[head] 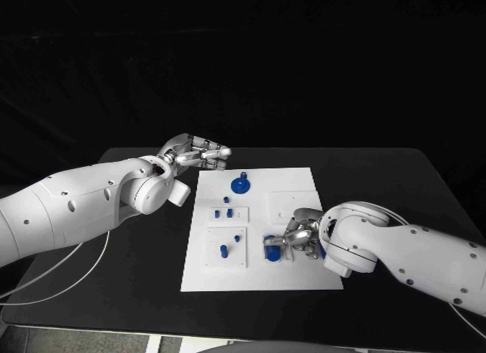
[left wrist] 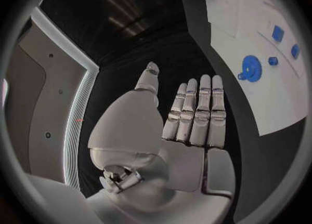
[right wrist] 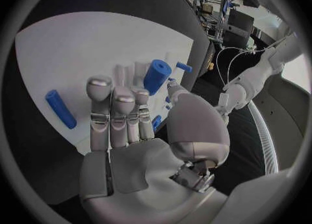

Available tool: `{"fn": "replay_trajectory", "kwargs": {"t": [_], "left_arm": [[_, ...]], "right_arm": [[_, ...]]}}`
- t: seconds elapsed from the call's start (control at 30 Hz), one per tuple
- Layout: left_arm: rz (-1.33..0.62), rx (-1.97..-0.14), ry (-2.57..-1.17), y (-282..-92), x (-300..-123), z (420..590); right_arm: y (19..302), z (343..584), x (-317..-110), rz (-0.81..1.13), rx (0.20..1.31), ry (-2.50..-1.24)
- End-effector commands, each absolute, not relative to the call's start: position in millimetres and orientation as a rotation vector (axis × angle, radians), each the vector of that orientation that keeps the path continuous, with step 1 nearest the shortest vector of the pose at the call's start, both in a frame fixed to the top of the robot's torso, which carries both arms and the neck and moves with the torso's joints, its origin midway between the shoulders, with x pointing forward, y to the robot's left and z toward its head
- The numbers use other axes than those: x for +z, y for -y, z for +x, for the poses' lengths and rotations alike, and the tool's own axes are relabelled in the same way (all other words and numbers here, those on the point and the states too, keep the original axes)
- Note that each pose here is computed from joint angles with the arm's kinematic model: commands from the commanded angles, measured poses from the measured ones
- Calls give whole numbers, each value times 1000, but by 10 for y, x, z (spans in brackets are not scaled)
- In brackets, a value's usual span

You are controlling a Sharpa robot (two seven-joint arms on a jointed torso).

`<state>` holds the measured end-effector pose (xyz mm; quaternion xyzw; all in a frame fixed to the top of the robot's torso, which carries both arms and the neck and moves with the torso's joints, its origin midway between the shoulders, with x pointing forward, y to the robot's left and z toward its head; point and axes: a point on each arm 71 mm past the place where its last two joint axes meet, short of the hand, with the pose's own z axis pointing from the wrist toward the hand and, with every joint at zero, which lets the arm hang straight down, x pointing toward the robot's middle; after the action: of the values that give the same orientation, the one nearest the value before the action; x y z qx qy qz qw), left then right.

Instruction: Assemble the parts on the task board

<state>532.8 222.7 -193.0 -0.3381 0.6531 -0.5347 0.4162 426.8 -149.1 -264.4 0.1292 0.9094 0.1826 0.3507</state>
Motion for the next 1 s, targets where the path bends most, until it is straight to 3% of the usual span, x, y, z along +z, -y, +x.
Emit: {"fn": "replay_trajectory", "kwargs": {"t": [0.03,0.67,1.0], "left_arm": [[-835,-1354,-1646,-2208,-1922,5328],[-837,-1339,-1643,-2256,-1937,5354],[-836,-1336,-1653,-2253,-1956,5352]], "right_arm": [[1487,4248,-2634,313,490,-2341],[1611,4165,-2454,282,592,-2326],[1657,4137,-2457,239,589,-2386]]}}
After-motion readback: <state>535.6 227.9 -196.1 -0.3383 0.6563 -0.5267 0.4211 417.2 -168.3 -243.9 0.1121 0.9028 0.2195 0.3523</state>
